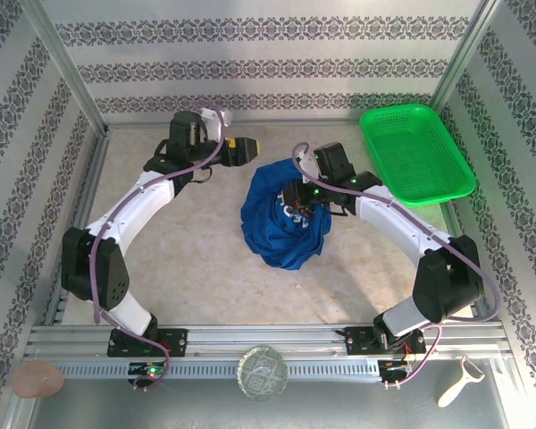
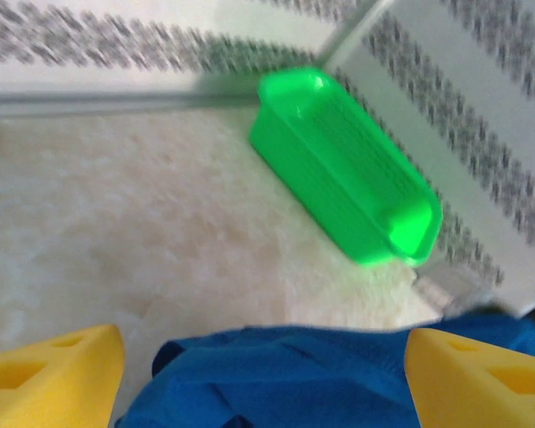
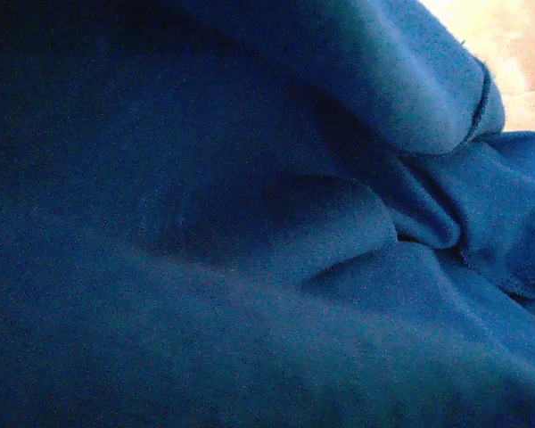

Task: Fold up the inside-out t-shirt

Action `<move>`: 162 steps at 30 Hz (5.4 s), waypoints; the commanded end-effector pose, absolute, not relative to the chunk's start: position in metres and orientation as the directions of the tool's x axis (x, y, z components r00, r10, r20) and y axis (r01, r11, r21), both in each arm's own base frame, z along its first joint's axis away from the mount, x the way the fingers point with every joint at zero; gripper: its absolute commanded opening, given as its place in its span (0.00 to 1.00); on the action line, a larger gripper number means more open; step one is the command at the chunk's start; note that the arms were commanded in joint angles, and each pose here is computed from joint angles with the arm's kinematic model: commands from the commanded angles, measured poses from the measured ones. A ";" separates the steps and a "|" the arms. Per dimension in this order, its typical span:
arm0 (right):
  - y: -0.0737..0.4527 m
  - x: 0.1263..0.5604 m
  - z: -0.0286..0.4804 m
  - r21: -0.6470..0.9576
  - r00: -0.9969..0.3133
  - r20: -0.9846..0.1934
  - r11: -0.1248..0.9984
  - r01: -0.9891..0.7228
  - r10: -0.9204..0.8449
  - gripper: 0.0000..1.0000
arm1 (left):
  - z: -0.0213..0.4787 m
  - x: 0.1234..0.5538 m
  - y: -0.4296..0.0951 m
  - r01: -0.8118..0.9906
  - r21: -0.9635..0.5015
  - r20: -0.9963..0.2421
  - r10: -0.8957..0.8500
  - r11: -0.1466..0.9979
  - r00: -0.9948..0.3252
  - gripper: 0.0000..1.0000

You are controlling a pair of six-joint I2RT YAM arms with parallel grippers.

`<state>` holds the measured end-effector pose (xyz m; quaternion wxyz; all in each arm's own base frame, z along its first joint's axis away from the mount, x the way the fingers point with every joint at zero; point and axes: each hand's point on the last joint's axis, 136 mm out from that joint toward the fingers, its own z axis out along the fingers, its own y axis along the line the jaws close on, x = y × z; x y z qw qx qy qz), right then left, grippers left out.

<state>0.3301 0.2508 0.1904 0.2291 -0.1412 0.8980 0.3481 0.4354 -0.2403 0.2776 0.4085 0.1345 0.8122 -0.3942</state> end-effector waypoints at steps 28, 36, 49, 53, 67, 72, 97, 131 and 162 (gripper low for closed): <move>0.256 0.318 0.260 0.565 -0.765 -0.642 0.640 -0.520 -0.054 0.00 | 0.110 0.496 -0.294 0.173 -0.688 -0.450 -0.228 0.704 -0.864 0.00; 0.252 0.336 0.361 0.561 -0.623 -0.773 0.581 -0.590 0.115 0.00 | 0.066 0.519 -0.224 0.003 -0.585 -0.400 -0.285 0.811 -0.871 0.00; 0.220 0.391 0.394 0.538 -0.497 -0.806 0.746 -0.391 0.321 0.00 | 0.260 0.478 -0.172 0.180 -0.669 -0.605 -0.387 0.721 -0.696 0.62; 0.225 0.398 0.399 0.537 -0.494 -0.807 0.751 -0.385 0.325 0.00 | 0.284 0.425 -0.225 0.301 -0.655 -0.677 -0.362 0.693 -0.641 0.65; 0.222 0.378 0.461 0.518 -0.421 -0.840 0.735 -0.437 0.342 0.00 | 0.220 0.425 -0.323 0.335 -0.495 -0.769 -0.225 0.802 -0.599 0.56; 0.205 0.373 0.477 0.509 -0.385 -0.850 0.750 -0.423 0.360 0.00 | 0.224 0.452 -0.294 0.287 -0.540 -0.754 -0.302 0.791 -0.584 0.16; 0.163 0.404 0.292 0.453 -0.609 -0.747 0.874 -0.176 0.265 0.69 | 0.429 0.420 -0.268 0.634 -0.758 -0.628 -0.436 0.154 -0.645 0.00; 0.205 0.375 0.405 0.583 -0.490 -0.810 0.529 -0.617 0.322 0.00 | 0.276 0.459 -0.174 0.279 -0.859 -0.489 -0.521 0.430 -0.700 0.02; 0.234 0.369 0.377 0.684 -0.591 -0.728 0.437 -0.585 0.348 0.00 | 0.255 0.395 -0.265 0.337 -0.641 -0.703 -0.351 0.690 -0.619 0.68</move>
